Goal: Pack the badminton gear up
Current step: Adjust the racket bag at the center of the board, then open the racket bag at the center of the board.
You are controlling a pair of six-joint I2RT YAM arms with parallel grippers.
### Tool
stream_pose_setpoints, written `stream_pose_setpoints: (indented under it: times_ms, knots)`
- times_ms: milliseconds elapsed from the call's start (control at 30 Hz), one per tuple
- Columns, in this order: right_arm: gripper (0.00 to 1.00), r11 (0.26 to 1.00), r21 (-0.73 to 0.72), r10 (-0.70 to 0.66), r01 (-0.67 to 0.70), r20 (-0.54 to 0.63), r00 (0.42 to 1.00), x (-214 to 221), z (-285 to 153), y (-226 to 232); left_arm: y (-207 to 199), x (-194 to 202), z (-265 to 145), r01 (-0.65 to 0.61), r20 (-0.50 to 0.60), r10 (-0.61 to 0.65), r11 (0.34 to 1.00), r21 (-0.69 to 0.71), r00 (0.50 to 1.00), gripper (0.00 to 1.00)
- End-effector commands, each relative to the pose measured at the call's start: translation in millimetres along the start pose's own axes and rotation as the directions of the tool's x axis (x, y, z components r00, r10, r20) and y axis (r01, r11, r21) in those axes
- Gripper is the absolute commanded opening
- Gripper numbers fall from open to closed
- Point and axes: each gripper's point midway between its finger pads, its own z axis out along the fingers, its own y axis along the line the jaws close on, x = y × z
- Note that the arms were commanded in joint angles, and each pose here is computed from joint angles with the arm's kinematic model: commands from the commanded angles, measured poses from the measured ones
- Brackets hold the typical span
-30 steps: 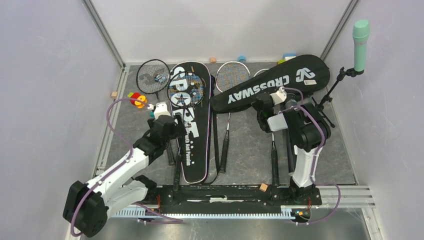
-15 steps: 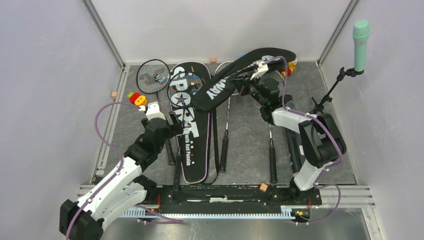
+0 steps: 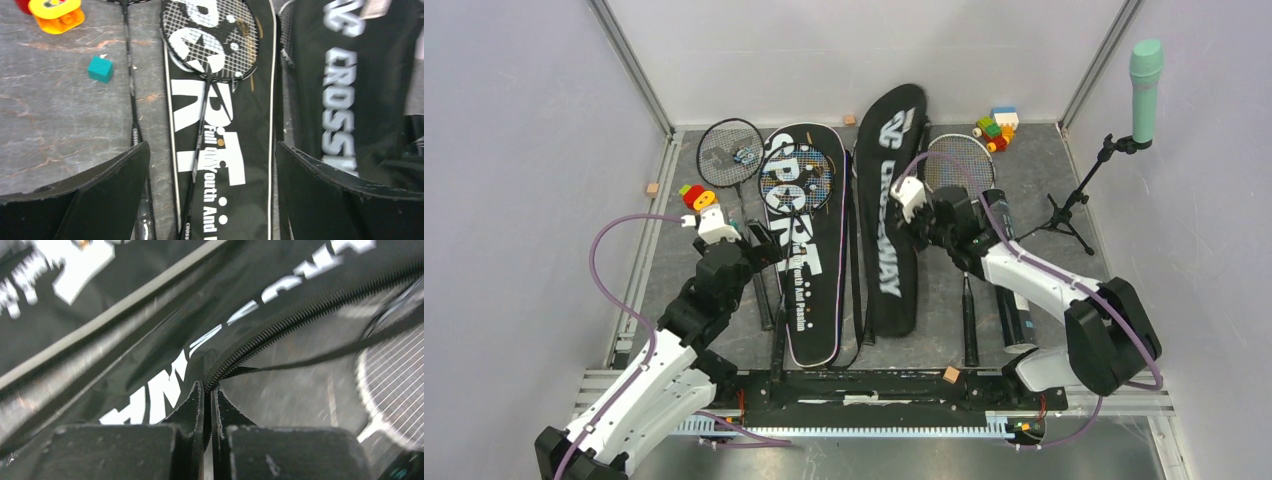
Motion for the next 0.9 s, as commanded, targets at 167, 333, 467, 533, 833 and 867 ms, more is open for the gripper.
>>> stream_pose_setpoints:
  times_ms: [167,333,467,533,833,867]
  knots:
    - [0.15,0.995,0.044,0.099,-0.090,-0.334,0.937,125.1,-37.4,23.5,-63.0,5.7,24.8,0.092,-0.102,-0.074,0.977,0.190,0.992,1.00]
    - [0.53,0.981,0.101,0.193,-0.169,-0.343,0.919,143.1,-41.9,27.1,-97.8,33.5,44.4,0.101,-0.244,-0.030,0.954,0.283,0.969,1.00]
    - [0.72,0.935,0.269,0.304,-0.232,-0.268,0.914,129.2,-45.2,-4.9,-117.2,55.4,59.8,0.097,-0.344,0.019,0.944,0.317,0.939,1.00]
    - [0.76,0.899,0.321,0.370,-0.297,-0.199,0.907,122.6,-47.3,-19.5,-127.6,58.0,67.6,0.101,-0.348,0.025,0.936,0.338,0.937,1.00]
    - [0.98,0.773,0.349,0.523,-0.530,0.122,0.844,98.9,-75.8,-62.1,-187.8,98.9,91.5,-0.125,-0.396,0.283,0.917,0.379,0.874,1.00]
    - [0.98,0.750,0.376,0.523,-0.544,0.166,0.836,94.8,-82.4,-68.6,-198.7,106.6,93.7,-0.170,-0.399,0.329,0.908,0.384,0.856,1.00]
